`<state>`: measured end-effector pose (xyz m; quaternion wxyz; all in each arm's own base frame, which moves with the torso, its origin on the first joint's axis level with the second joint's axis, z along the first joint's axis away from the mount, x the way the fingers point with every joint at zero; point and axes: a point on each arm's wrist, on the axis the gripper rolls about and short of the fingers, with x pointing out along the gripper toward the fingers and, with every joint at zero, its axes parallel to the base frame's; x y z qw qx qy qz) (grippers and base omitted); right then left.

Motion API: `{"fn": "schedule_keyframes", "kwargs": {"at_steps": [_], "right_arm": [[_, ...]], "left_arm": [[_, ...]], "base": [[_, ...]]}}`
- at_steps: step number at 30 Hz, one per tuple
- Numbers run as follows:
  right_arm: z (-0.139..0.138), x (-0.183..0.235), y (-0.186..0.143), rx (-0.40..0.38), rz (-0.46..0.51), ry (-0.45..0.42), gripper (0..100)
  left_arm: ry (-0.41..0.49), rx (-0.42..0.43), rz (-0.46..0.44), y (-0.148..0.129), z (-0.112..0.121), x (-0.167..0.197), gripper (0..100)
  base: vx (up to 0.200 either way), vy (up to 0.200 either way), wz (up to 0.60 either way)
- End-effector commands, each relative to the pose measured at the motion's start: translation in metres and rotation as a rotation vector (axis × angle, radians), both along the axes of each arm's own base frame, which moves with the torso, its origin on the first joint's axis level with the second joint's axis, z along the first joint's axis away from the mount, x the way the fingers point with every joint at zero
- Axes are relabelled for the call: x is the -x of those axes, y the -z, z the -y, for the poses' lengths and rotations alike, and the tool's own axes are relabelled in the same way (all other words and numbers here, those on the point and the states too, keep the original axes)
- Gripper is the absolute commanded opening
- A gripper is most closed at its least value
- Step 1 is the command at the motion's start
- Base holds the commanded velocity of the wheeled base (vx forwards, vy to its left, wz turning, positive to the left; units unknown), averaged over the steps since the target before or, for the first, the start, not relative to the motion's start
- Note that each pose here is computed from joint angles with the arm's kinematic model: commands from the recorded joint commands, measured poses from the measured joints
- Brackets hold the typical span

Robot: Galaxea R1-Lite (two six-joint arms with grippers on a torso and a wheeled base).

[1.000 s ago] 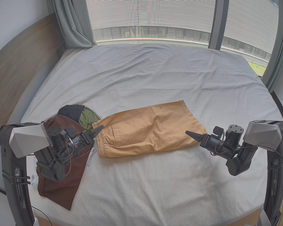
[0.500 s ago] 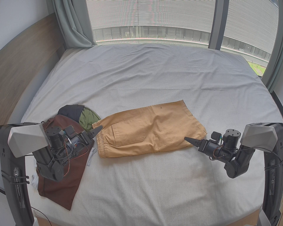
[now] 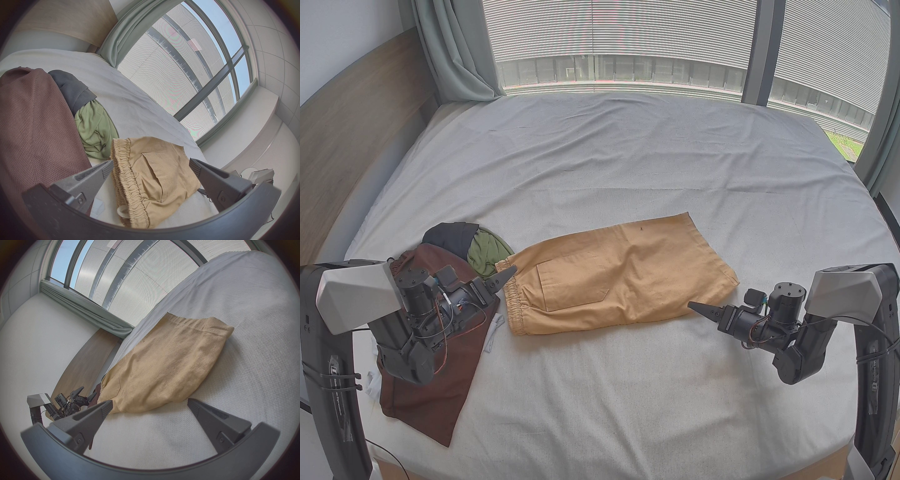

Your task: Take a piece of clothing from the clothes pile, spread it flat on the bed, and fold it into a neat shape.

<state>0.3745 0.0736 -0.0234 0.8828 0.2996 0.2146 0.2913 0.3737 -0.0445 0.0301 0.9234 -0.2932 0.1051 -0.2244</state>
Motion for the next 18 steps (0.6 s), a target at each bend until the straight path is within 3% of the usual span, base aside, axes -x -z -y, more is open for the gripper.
{"fn": "schedule_keyframes", "kwargs": {"at_steps": [1,6,10,18], "right_arm": [[-0.003,-0.005,0.014,0.000,-0.013,-0.006,100],[-0.015,-0.008,0.021,-0.002,-0.013,-0.030,100],[-0.026,-0.016,0.026,0.005,0.010,0.004,100],[-0.043,-0.025,0.024,-0.071,0.002,0.019,100]], "left_arm": [[-0.001,0.000,0.000,0.000,-0.001,0.000,100],[-0.002,0.000,0.000,0.000,-0.001,0.000,100],[-0.004,0.000,0.002,0.000,-0.002,0.000,100],[-0.004,0.000,0.002,0.000,-0.002,0.000,100]], "base": [[0.000,0.000,0.00],[0.000,0.000,0.00],[0.000,0.000,0.00],[0.000,0.000,0.00]]}}
